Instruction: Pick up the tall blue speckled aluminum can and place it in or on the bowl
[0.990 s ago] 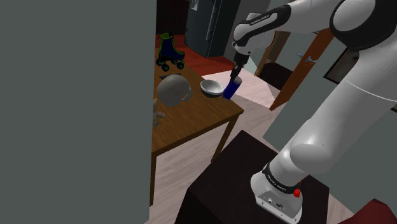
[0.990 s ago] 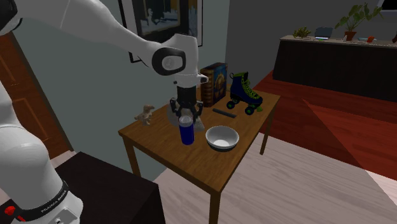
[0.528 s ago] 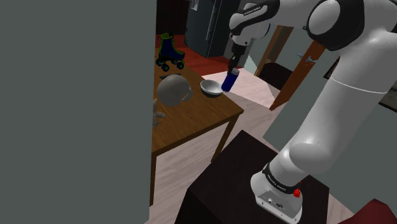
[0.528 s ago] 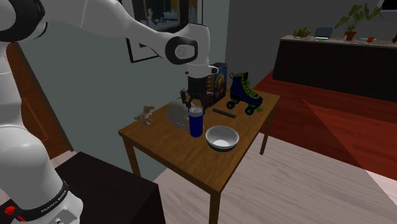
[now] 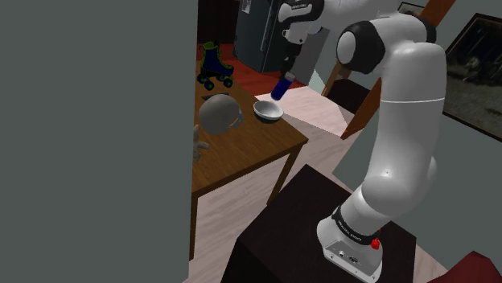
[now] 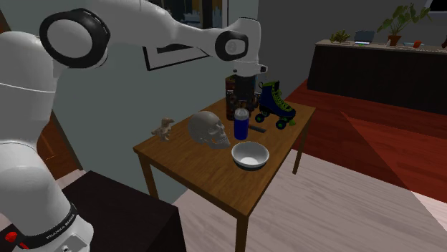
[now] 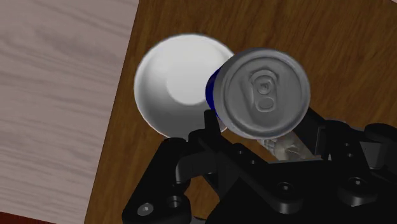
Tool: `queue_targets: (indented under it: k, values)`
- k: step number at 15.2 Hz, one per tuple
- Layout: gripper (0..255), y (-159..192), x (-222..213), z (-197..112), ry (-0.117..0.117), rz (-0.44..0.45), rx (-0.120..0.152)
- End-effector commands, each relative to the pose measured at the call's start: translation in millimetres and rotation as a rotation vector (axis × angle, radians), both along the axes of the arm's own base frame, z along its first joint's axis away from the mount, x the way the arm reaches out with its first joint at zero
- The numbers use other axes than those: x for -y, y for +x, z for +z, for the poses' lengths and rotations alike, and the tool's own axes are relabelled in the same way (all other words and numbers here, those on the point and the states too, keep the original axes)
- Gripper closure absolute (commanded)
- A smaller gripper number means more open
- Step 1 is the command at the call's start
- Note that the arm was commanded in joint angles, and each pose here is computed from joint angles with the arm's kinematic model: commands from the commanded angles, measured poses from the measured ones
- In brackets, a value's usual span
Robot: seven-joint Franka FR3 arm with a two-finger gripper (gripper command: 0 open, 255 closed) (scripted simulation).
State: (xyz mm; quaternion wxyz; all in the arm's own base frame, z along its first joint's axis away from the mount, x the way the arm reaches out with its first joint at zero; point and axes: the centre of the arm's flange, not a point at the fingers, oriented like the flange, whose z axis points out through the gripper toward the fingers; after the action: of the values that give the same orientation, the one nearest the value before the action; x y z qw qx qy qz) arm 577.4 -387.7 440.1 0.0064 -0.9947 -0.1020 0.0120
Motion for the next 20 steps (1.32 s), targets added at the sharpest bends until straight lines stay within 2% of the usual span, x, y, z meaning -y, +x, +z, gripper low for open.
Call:
queue_targets:
  k: [1, 5, 20]
  values:
    - [255, 20, 14, 9, 0.001, 0.003, 0.001]
    - [255, 56, 36, 19, 0.001, 0.003, 0.001]
    - [255, 56, 36, -60, 0.001, 0.002, 0.001]
